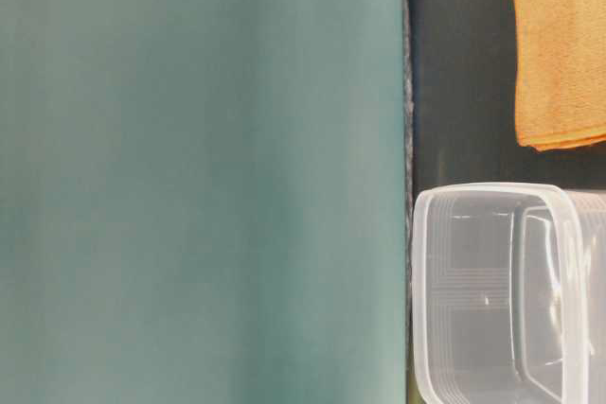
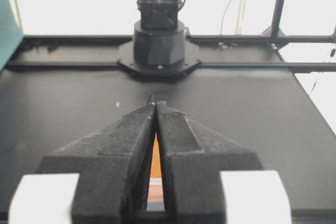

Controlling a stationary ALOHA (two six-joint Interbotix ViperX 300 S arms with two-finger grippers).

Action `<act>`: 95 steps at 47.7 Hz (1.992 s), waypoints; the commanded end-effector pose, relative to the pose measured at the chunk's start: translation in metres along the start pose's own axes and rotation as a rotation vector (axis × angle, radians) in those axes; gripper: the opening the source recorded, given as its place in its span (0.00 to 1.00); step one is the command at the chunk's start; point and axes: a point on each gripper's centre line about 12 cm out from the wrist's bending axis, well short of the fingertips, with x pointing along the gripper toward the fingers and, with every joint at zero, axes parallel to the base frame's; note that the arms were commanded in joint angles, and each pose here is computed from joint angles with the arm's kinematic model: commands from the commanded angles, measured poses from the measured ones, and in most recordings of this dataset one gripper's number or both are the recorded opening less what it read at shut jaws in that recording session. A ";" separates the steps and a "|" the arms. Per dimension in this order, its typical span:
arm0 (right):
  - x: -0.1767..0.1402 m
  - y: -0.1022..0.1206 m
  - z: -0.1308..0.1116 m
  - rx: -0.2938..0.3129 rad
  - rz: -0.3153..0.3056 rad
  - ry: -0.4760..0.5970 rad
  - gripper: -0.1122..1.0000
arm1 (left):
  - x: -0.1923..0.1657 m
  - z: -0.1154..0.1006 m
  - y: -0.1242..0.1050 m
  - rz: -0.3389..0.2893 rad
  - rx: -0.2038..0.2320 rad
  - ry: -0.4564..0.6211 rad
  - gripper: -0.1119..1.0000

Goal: Place the orange towel into the container with the left arm.

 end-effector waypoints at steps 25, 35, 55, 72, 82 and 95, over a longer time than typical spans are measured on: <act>0.002 0.000 -0.002 0.095 -0.006 0.040 0.11 | 0.093 0.031 -0.002 -0.005 0.003 0.371 0.10; 0.001 -0.001 -0.004 0.120 -0.010 0.050 0.34 | 0.122 0.020 0.000 0.004 0.002 0.465 0.10; 0.000 -0.002 -0.010 0.111 -0.016 0.099 0.76 | 0.196 -0.011 0.018 0.056 -0.004 0.745 0.44; -0.005 -0.003 -0.002 0.111 -0.018 0.060 0.75 | 0.264 -0.086 0.021 0.022 0.062 0.937 0.91; -0.011 -0.005 0.005 0.109 -0.030 0.031 0.75 | 0.297 -0.131 0.020 -0.033 0.149 0.991 0.91; -0.018 -0.008 0.011 0.106 -0.044 0.010 0.75 | 0.321 -0.178 0.018 -0.052 0.165 1.052 0.91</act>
